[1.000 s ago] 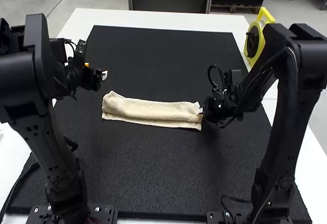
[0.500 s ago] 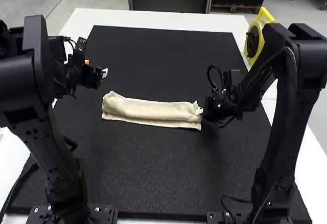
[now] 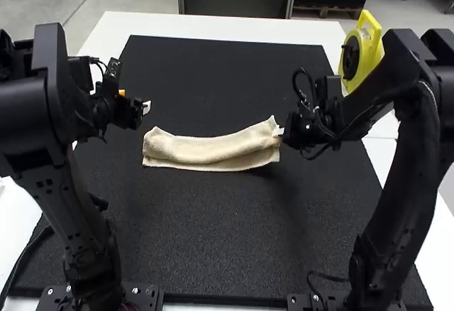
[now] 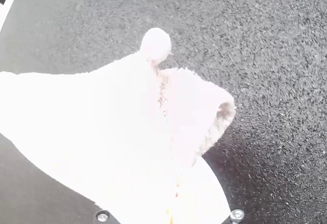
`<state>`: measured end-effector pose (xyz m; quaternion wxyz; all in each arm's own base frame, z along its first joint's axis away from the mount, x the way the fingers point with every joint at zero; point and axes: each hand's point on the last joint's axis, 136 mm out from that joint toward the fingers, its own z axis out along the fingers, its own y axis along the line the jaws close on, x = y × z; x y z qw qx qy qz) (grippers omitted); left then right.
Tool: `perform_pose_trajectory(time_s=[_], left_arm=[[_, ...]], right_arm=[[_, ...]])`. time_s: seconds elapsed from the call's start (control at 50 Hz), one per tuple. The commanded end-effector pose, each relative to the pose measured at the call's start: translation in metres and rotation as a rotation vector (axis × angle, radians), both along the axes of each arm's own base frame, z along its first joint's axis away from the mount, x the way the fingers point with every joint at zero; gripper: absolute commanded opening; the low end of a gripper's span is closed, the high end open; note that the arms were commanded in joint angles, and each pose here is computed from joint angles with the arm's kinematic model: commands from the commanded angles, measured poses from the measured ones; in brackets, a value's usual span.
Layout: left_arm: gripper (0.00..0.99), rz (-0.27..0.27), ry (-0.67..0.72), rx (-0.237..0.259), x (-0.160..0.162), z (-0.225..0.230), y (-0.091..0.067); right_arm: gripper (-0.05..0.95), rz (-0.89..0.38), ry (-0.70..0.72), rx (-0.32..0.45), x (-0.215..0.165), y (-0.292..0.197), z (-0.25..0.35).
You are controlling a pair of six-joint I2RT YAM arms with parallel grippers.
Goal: Fold the towel.
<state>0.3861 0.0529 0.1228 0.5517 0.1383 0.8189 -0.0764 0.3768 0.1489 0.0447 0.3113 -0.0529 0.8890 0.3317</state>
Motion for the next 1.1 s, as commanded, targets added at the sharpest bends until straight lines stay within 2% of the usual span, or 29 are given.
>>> perform_pose_trajectory(time_s=[0.0, 0.32, 0.74, 0.86, 1.08], left_arm=[[0.961, -0.006, -0.028, 0.0, 0.0, 0.01, 0.0], [0.962, -0.005, -0.025, 0.0, 0.0, 0.009, 0.0], [0.962, -0.002, -0.021, -0.003, -0.003, 0.006, 0.0], [0.962, 0.019, -0.023, -0.002, -0.004, 0.006, 0.008], [0.962, 0.095, -0.036, 0.01, -0.008, 0.009, 0.039]], right_arm=[[-0.02, 0.019, -0.048, 0.037, 0.006, 0.013, 0.028], [-0.02, 0.13, -0.07, 0.095, -0.006, 0.064, 0.057], [-0.02, 0.32, -0.091, 0.129, -0.037, 0.137, 0.07], [-0.02, 0.371, -0.094, 0.138, -0.044, 0.157, 0.07], [-0.02, 0.447, -0.102, 0.153, -0.053, 0.19, 0.069]])
